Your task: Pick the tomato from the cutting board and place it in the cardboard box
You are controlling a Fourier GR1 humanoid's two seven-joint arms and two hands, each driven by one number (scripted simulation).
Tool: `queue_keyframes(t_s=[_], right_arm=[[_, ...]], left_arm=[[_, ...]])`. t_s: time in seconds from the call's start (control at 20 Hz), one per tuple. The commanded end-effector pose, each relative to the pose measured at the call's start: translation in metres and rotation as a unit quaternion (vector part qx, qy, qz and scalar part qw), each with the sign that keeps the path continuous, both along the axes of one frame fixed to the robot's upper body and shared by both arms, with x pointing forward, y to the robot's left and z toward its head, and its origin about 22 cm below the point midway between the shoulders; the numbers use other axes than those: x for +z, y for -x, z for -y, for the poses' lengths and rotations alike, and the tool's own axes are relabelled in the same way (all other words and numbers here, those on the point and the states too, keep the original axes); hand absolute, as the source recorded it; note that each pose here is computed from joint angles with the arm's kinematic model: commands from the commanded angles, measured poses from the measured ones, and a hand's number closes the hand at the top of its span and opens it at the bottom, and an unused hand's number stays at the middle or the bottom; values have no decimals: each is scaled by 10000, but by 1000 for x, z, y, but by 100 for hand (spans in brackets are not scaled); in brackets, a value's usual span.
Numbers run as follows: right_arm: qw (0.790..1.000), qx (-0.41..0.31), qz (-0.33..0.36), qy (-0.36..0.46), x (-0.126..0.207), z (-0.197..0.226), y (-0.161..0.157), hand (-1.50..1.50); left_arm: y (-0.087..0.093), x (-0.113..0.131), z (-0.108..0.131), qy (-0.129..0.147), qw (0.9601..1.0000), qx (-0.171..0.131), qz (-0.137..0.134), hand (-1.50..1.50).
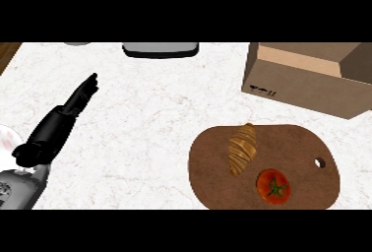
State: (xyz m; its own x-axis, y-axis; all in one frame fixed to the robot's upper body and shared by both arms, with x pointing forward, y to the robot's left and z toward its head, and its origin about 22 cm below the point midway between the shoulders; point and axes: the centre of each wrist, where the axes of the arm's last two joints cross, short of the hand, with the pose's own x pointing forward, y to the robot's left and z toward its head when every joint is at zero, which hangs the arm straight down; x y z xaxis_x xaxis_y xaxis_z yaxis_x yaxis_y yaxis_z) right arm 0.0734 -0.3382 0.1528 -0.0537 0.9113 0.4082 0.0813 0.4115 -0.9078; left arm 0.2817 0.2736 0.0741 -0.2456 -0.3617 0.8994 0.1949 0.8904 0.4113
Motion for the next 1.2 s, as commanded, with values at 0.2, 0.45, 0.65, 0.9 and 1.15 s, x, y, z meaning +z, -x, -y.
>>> queue_keyframes(t_s=[0.2,0.45,0.65,0.9,1.15], right_arm=[[9867,-287,-560,1501,33,-35,4,-150],[9826,-587,-939,1494,32,-44,-2,-150],[9809,-721,-1107,1426,35,-54,-8,-150],[9754,-974,-1195,1578,29,-62,-17,-150],[9680,-1253,-1216,1805,25,-68,-29,-150]], left_arm=[[-7,1,3,30,10000,-16,38,0],[-5,4,9,24,9997,-214,93,0],[-7,1,9,-27,9997,-209,108,0],[-5,-13,17,84,9997,-237,11,0],[-2,-9,15,62,9994,-327,-9,0]])
